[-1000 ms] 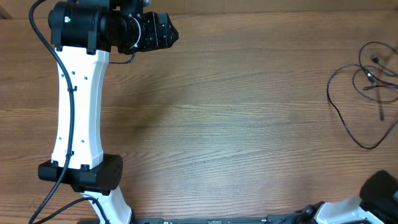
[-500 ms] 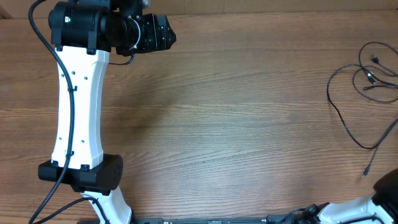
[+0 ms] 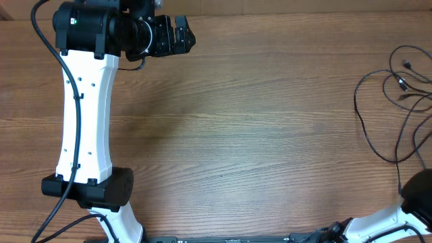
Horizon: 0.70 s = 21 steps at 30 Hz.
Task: Untangle cables
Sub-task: 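Move the cable to the right side pile with the right gripper and release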
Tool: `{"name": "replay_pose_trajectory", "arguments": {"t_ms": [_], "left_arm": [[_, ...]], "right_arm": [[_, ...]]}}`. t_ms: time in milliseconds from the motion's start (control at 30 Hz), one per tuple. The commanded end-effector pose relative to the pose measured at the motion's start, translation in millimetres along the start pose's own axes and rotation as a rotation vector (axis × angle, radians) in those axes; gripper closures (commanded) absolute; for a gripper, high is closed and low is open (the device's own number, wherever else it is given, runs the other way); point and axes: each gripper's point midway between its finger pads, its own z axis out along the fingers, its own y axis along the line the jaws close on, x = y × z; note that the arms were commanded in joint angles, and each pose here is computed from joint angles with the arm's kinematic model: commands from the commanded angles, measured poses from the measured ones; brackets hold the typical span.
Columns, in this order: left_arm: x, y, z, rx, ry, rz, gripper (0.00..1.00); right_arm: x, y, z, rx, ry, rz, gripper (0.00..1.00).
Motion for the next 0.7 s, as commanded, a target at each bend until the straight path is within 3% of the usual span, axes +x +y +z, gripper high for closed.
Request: {"name": "replay_pose_trajectory", "arguments": {"t_ms": [0,100,367,400,433,667], "left_arm": [[-1.8,-3.5,0.1,0.000,-0.008,0.026,0.00],[-1.8,-3.5,0.1,0.000,-0.008,0.026,0.00],[-1.8,-3.5,0.1,0.000,-0.008,0.026,0.00],[-1.8,-3.5,0.1,0.000,-0.008,0.026,0.00],[-1.8,-3.5,0.1,0.000,-0.008,0.026,0.00],[-1.8,-3.5,0.1,0.000,-0.008,0.026,0.00]], "right_arm": [[38.7,49.9,-37.5,-0.116,0.001,-0.209,0.23],[82.7,84.8,-54.5,-0.219,0.061,-0.383,0.23],[225.9,124.6,-113.6,-0.354,0.273,-0.687,0.10],[237.4,125.8,-119.6,-0.368,0.294,-0.706,0.02],[249.9,126.5,-126.0,-0.381,0.318,-0.722,0.00],[296.7,129.5,-143.7,-0.409,0.435,-0.729,0.00]]}}
